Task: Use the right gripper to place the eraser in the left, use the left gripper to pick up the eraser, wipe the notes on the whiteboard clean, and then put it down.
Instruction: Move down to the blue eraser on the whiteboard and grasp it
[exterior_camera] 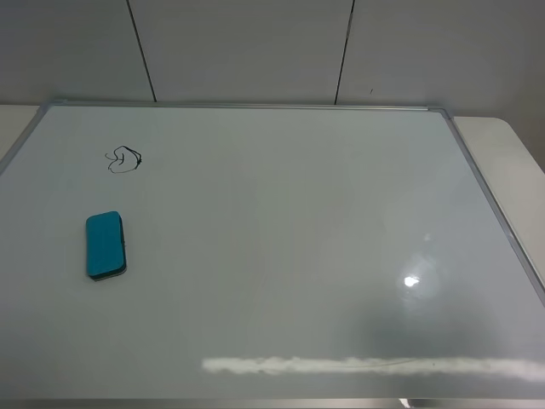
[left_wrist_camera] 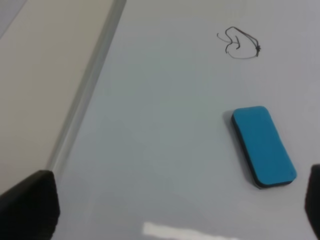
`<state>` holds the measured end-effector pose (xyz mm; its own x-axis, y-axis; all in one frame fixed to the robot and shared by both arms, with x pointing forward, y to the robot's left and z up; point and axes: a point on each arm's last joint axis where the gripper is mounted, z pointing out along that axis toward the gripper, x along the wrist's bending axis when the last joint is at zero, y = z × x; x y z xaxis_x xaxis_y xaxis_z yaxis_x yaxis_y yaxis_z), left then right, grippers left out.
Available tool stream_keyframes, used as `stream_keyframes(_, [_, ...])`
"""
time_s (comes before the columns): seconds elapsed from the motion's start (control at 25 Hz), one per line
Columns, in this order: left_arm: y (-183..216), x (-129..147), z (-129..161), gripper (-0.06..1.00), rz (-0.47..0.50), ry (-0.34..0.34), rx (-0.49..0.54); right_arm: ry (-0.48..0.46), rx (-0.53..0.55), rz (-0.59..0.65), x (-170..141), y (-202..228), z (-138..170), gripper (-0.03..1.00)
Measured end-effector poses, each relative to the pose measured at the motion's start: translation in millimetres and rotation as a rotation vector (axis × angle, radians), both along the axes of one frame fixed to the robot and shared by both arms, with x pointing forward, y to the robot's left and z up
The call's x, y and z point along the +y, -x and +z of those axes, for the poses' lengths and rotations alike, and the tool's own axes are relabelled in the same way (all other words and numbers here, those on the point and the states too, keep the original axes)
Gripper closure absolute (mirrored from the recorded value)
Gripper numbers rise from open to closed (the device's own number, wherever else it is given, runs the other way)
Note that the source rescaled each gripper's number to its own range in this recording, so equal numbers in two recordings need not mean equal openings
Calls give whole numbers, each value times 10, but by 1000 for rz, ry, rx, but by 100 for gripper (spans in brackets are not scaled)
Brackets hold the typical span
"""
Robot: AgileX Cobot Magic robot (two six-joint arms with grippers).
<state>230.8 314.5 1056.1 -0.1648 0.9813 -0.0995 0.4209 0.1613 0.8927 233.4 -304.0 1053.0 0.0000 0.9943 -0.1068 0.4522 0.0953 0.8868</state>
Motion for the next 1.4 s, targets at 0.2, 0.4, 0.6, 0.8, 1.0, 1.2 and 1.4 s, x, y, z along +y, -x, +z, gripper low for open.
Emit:
stream_keyframes(0.2, [0, 0, 0, -6, 0, 0, 0, 0, 0, 0, 0, 0, 0, -3])
stream_keyframes(0.4, [0, 0, 0, -6, 0, 0, 0, 0, 0, 0, 0, 0, 0, -3])
stream_keyframes(0.6, [0, 0, 0, -6, 0, 0, 0, 0, 0, 0, 0, 0, 0, -3])
stream_keyframes(0.8, [-32, -10, 11, -6, -7, 8, 21, 0, 0, 0, 0, 0, 0, -3])
stream_keyframes(1.0, [-322, -33, 140, -6, -12, 16, 190, 0, 0, 0, 0, 0, 0, -3])
stream_keyframes(1.2, [-859, -118, 159, -6, -37, 86, 448, 0, 0, 0, 0, 0, 0, -3])
stream_keyframes(1.4, [-1388, -194, 63, -6, -61, 128, 580, 0, -1, 0, 0, 0, 0, -3])
